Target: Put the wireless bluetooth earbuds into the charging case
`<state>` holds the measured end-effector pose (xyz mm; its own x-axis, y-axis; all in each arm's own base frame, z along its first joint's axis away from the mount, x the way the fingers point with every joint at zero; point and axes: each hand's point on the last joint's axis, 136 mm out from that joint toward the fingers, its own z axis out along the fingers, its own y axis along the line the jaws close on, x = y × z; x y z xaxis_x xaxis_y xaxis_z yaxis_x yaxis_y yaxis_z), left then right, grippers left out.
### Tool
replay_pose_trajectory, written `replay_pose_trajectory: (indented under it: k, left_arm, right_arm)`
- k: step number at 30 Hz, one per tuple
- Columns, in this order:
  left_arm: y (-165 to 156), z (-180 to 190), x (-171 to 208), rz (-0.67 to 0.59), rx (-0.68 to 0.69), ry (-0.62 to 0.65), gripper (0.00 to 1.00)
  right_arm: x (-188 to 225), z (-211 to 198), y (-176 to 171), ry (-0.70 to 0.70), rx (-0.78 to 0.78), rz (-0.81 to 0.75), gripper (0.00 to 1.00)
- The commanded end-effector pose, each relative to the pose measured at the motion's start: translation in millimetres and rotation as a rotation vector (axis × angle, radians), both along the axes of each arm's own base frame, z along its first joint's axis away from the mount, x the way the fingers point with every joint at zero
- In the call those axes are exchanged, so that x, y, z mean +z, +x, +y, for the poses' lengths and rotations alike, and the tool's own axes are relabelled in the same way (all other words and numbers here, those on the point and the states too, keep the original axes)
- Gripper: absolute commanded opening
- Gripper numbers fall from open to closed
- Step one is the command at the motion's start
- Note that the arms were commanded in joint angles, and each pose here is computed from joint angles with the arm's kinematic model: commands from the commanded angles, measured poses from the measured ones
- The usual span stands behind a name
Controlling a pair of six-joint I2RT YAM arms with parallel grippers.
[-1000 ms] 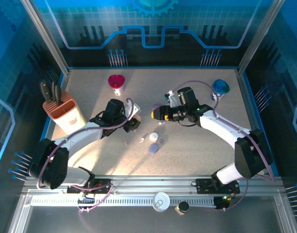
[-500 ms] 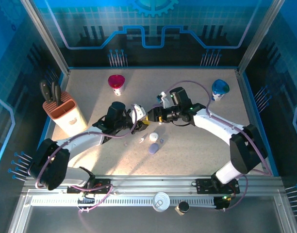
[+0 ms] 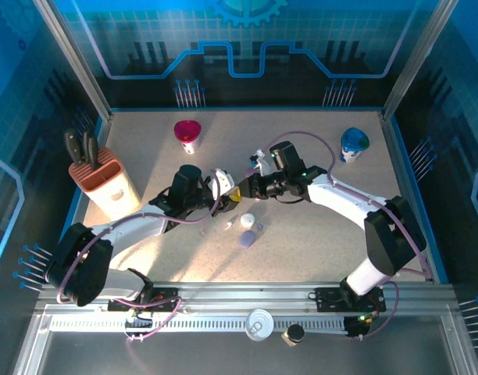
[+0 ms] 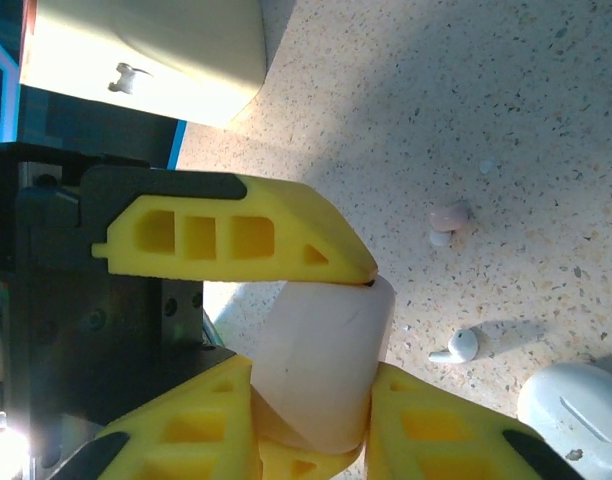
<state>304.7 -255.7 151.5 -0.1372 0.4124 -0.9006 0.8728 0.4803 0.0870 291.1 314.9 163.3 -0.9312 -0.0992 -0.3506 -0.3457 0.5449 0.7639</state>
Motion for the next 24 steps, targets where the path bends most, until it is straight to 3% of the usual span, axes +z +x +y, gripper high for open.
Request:
replay_pose_trajectory:
  k: [1,4,7,15,24]
  left_arm:
    - [-5,-5,19,-0.084,-0.036,-0.055,0.46]
    - [-2,-5,26,-0.103,-0.011,-0.111,0.69]
    - [-1,-1,40,-0.119,0.003,-0.232,0.79]
    - [-5,7,79,-0.207,-0.05,-0.527,0.81]
    - [-8,-4,103,-0.261,-0.144,-0.596,0.78]
  right_arm:
    - [15,-4,6,0.041,-0.024,-0.018,0.22]
    - [29,-10,8,0.104,-0.038,-0.021,0.22]
    - [46,-21,10,0.185,-0.071,-0.019,0.22]
    - [92,-44,6,0.448,-0.108,0.013,0.21]
    - [136,-53,-2,0.675,-0.147,0.049,0.21]
